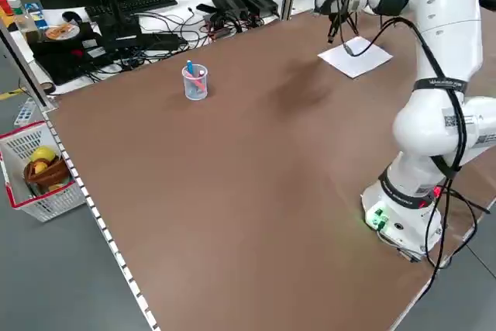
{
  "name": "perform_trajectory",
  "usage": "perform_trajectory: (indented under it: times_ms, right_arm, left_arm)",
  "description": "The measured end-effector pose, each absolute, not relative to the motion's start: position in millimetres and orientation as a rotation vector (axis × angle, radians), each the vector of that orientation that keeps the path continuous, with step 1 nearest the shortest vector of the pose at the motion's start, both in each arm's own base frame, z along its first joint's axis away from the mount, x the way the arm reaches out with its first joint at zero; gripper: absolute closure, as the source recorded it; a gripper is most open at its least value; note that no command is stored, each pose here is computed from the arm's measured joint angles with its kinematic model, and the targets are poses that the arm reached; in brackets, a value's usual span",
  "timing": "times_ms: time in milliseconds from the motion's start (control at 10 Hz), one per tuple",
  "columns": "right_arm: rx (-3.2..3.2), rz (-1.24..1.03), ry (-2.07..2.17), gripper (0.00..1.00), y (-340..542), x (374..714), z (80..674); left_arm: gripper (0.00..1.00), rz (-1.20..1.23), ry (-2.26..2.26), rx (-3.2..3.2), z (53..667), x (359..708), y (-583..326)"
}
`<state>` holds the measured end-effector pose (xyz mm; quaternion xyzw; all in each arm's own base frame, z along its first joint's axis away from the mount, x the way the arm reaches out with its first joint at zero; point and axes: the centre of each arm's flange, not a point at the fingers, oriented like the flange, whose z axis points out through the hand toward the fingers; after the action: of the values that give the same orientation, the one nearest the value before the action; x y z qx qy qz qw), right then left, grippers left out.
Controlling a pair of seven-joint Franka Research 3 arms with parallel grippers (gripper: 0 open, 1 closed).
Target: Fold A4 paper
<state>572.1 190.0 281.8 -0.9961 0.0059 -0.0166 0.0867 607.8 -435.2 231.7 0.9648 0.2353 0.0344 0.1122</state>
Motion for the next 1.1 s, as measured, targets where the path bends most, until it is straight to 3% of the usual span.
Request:
perform_trajectory:
  times_ms: [1100]
  right_arm:
    - [-2.883, 0.088, 0.094, 0.98, 241.1, 566.6, 212.9]
  left_arm:
    - [0.99, 0.085, 0.636, 2.937, 176.6, 595.9, -431.4]
